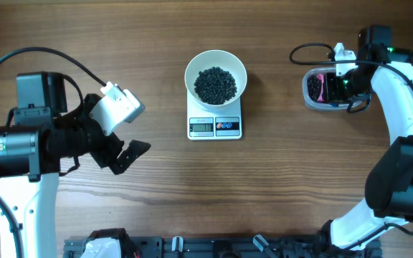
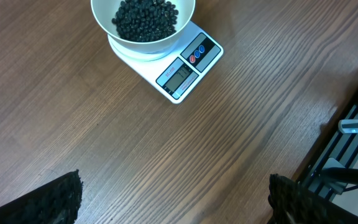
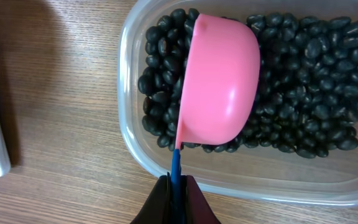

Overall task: Scoop item into bowl and weigh 150g on scale
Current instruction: 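Dip the pink scoop into the black beans and scoop them up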

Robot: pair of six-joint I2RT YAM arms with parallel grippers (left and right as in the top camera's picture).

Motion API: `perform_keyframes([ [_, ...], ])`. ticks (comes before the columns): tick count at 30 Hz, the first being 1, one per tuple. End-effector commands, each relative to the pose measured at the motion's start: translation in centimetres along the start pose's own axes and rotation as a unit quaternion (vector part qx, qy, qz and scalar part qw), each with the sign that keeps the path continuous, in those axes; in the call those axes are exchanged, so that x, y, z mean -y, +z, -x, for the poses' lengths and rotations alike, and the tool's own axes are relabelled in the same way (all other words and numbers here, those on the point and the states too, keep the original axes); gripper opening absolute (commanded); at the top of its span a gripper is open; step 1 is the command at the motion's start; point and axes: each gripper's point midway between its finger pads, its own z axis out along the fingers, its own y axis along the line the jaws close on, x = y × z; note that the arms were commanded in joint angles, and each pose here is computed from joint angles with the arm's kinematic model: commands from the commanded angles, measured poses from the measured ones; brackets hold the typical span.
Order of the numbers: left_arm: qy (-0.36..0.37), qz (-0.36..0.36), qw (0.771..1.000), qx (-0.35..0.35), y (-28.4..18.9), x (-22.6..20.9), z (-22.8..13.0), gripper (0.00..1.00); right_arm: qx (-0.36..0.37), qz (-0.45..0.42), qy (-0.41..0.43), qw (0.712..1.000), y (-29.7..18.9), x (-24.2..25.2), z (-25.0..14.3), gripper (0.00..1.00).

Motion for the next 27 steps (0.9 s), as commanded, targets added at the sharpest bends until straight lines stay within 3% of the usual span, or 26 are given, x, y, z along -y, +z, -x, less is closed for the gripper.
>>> perform_keyframes([
  [1,-0.005,-0.003,1.0,-0.003,0.2,0.1,-0.1,1.0,0.003,0.07,-0.002,0.998,1.2,-2.0,0.1,0.04],
  [12,-0.005,-0.003,1.0,-0.003,0.2,0.1,-0.1,1.0,-0.021,0.026,0.018,0.999,0.0,0.4,-1.1,0.04],
  [15,-0.006,-0.003,1.0,-0.003,0.2,0.1,-0.1,1.0,-0.003,0.02,0.011,1.0,-1.5,0.3,-0.7,0.04],
  [22,-0.005,-0.003,1.0,-0.003,0.2,0.1,-0.1,1.0,0.006,-0.088,0.006,0.996,-2.7,3.8,-0.4,0.04],
  [27,-0.005,-0.003,1.0,-0.003,0.2,0.1,-0.1,1.0,0.032,-0.096,0.002,0.995,-2.8,4.2,1.0,0.04],
])
